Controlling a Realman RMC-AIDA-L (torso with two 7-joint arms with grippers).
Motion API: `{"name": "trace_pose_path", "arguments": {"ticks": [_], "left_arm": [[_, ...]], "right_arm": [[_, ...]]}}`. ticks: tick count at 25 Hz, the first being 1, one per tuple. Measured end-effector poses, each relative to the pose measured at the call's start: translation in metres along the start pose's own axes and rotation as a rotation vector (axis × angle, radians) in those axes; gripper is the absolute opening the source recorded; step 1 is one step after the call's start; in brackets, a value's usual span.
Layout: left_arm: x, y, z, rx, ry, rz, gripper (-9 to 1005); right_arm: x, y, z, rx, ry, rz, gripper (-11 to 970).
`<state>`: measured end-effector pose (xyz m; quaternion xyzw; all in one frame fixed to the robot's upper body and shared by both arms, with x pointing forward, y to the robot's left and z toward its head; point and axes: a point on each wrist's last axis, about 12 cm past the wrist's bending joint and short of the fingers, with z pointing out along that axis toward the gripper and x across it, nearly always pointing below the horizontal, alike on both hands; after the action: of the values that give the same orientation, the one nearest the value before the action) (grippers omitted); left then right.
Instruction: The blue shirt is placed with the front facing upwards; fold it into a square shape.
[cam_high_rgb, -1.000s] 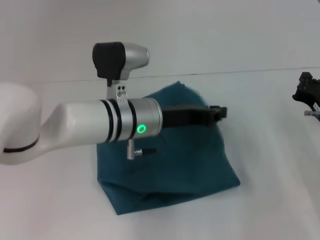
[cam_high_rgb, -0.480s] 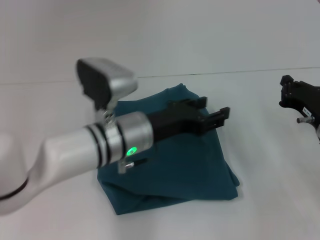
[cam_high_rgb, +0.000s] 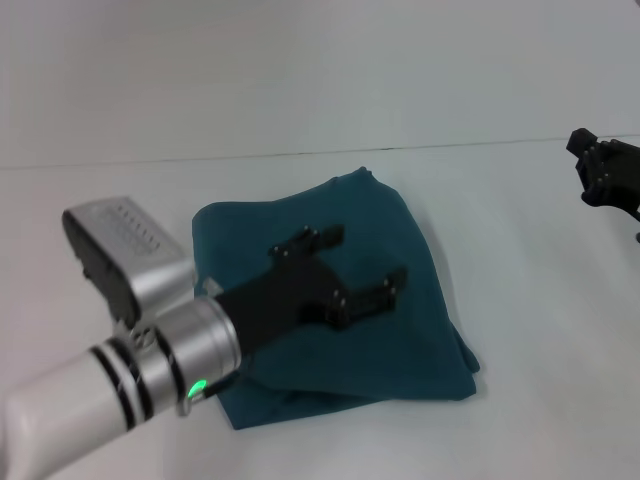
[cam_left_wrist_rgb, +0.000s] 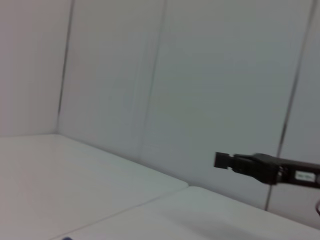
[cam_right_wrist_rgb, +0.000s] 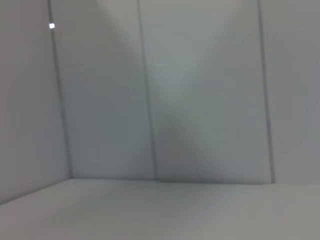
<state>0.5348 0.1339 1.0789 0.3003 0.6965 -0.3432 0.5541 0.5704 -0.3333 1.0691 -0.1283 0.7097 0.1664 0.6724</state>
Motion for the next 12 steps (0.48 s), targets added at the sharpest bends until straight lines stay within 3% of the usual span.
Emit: {"name": "trace_pose_path", "arguments": {"ticks": [4,9,12], "left_arm": [[0.009,-0.006,-0.018,0.017,-0.021,0.048,930],[0.020,-0.008,-0.022,0.027,-0.001,0.082,960],[0.023,-0.007,-0.019,0.015,0.001,0.080,959]], "right_arm": [[-0.013,-0.010,0.000,-0.091,0.037,-0.010,24],[-0.045,-0.034,0.014,-0.218,0.139,-0.022,24],[-0.063,-0.038,0.025,-0.313,0.146,-0.059,24]]}}
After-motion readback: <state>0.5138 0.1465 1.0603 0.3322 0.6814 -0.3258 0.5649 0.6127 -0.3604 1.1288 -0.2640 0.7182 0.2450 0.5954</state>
